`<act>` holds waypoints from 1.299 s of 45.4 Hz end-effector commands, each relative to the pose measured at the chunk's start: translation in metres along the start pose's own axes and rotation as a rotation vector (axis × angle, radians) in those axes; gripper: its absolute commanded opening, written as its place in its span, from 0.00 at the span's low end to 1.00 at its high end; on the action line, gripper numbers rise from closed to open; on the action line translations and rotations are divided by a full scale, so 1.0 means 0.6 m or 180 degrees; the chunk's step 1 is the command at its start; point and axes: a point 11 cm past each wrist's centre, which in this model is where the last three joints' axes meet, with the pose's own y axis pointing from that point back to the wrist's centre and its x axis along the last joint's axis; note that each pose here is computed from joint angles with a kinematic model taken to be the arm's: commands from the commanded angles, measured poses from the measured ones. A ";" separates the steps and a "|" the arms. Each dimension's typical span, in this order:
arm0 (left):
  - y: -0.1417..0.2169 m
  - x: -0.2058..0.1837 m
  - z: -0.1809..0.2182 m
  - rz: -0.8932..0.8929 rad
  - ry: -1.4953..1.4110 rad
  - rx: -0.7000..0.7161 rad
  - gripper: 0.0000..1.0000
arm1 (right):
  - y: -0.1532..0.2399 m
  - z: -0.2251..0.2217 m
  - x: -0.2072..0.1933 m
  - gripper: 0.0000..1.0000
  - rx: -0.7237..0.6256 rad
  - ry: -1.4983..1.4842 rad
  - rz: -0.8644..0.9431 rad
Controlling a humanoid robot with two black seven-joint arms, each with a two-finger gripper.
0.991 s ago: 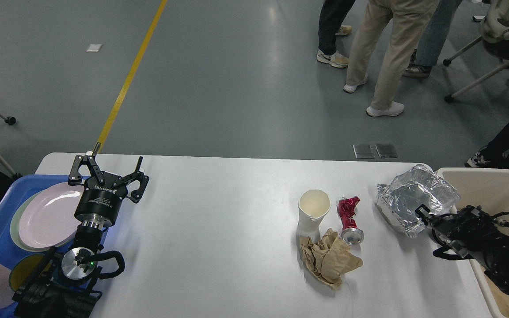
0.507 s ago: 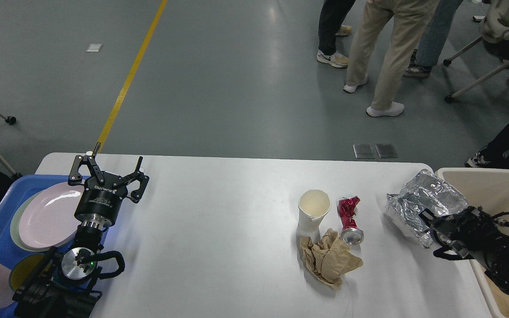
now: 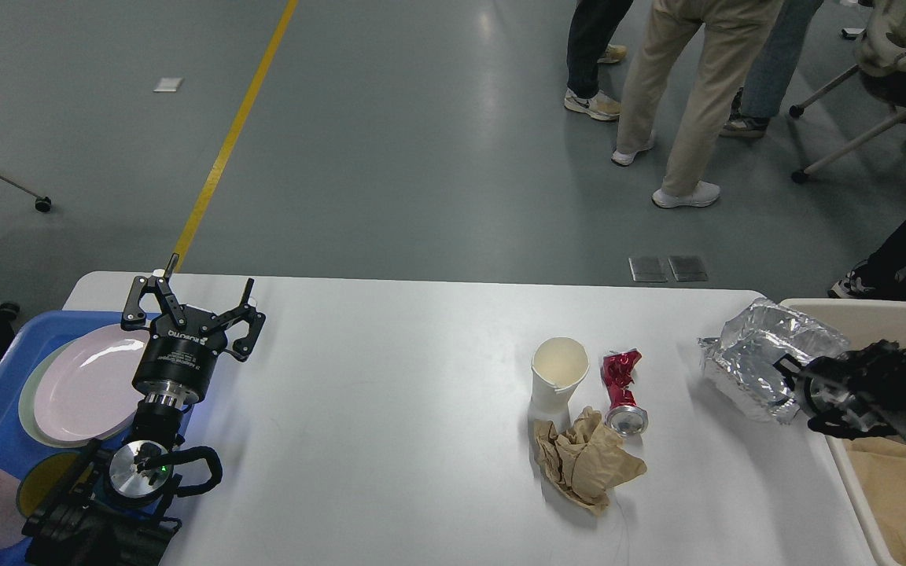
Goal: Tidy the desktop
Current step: 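Drag the silver foil with the right gripper toward the white bin, then drop the silver foil into the bin and open the right gripper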
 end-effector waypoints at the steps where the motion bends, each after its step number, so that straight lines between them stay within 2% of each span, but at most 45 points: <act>1: 0.000 0.000 0.000 0.0000 0.0000 -0.0002 0.97 | 0.046 0.000 0.045 0.00 0.0008 -0.0060 -0.0135; 13: 0.000 0.000 -0.001 -0.0001 -0.0001 0.0007 0.97 | 0.172 0.019 0.111 0.00 -0.0127 0.0242 -0.0623; 23: 0.000 0.000 -0.001 -0.0001 -0.0001 0.0007 0.97 | 0.287 0.026 0.130 0.00 -0.0090 0.0359 -0.1073; 31: 0.000 0.000 0.000 0.0000 0.0000 0.0003 0.97 | 0.351 0.048 0.142 0.00 -0.0127 0.0358 -0.1119; 45: 0.000 0.000 -0.001 -0.0001 -0.0001 0.0007 0.97 | 0.345 0.098 0.170 0.00 -0.0201 0.0135 -0.0963; 55: 0.000 0.000 -0.001 -0.0001 -0.0001 0.0007 0.97 | 0.306 0.184 0.239 0.00 -0.0279 -0.0259 -0.0534; 59: 0.001 0.001 0.000 0.0005 0.0000 0.0004 0.97 | 0.270 0.224 0.260 0.00 -0.0358 -0.0424 -0.0401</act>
